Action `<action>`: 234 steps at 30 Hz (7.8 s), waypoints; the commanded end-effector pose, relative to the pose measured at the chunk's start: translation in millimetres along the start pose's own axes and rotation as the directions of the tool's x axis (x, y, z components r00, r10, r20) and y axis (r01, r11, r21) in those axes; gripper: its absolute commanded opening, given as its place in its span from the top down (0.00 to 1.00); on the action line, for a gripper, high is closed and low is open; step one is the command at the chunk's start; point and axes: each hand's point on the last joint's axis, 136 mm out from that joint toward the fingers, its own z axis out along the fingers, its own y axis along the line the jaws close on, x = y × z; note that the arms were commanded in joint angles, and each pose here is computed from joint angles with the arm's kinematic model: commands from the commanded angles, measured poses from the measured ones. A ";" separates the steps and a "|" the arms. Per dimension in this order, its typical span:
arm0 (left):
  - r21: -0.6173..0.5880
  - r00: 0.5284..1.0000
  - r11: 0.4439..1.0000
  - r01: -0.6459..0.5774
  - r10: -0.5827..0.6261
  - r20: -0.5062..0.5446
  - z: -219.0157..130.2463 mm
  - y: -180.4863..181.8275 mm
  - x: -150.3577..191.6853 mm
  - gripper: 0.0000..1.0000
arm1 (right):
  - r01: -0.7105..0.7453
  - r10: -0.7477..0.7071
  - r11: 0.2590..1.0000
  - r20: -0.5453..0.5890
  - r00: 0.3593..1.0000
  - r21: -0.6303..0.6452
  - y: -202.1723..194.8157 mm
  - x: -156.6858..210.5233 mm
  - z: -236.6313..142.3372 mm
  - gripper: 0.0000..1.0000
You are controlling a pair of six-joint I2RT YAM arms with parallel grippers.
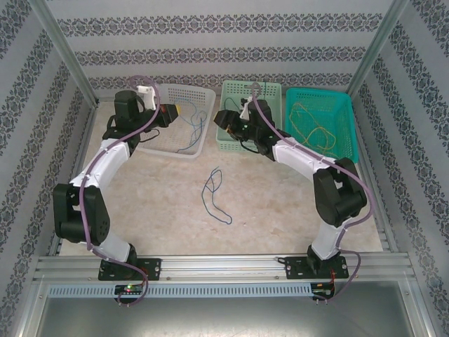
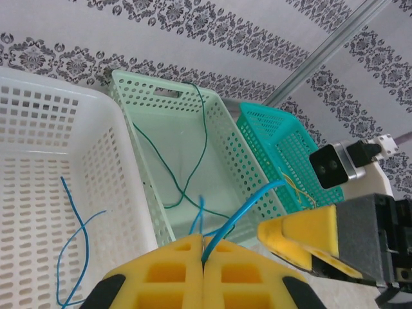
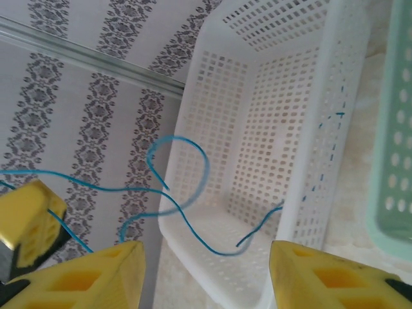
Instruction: Untangle the cables
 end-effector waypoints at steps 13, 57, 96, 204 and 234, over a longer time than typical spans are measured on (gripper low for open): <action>0.110 0.990 0.987 -0.115 0.105 0.096 -22.8 -38.8 -24.1 1.00 | -0.011 0.009 0.992 -0.017 1.000 -0.127 23.7 -5.7 28.2 0.50; 0.127 0.996 0.990 -0.052 0.042 0.080 -19.5 -36.3 -18.3 1.00 | 0.035 -0.050 0.956 -0.042 0.998 -0.292 48.9 -2.7 47.4 0.76; -0.218 0.978 0.953 0.210 -0.203 0.053 -16.2 39.4 13.8 0.99 | 0.160 -0.077 0.982 0.551 0.831 -0.105 44.8 -53.2 -48.7 1.00; 0.239 0.931 0.970 0.045 0.047 -0.363 -1.5 -102.5 117.0 0.06 | 0.801 -0.772 0.596 -0.318 0.551 -0.059 11.4 202.2 -155.7 1.00; 0.394 0.894 0.907 0.147 0.048 -0.445 11.9 -145.4 148.4 0.23 | 0.866 -0.827 0.499 -0.281 0.487 0.030 18.8 175.3 -158.7 1.00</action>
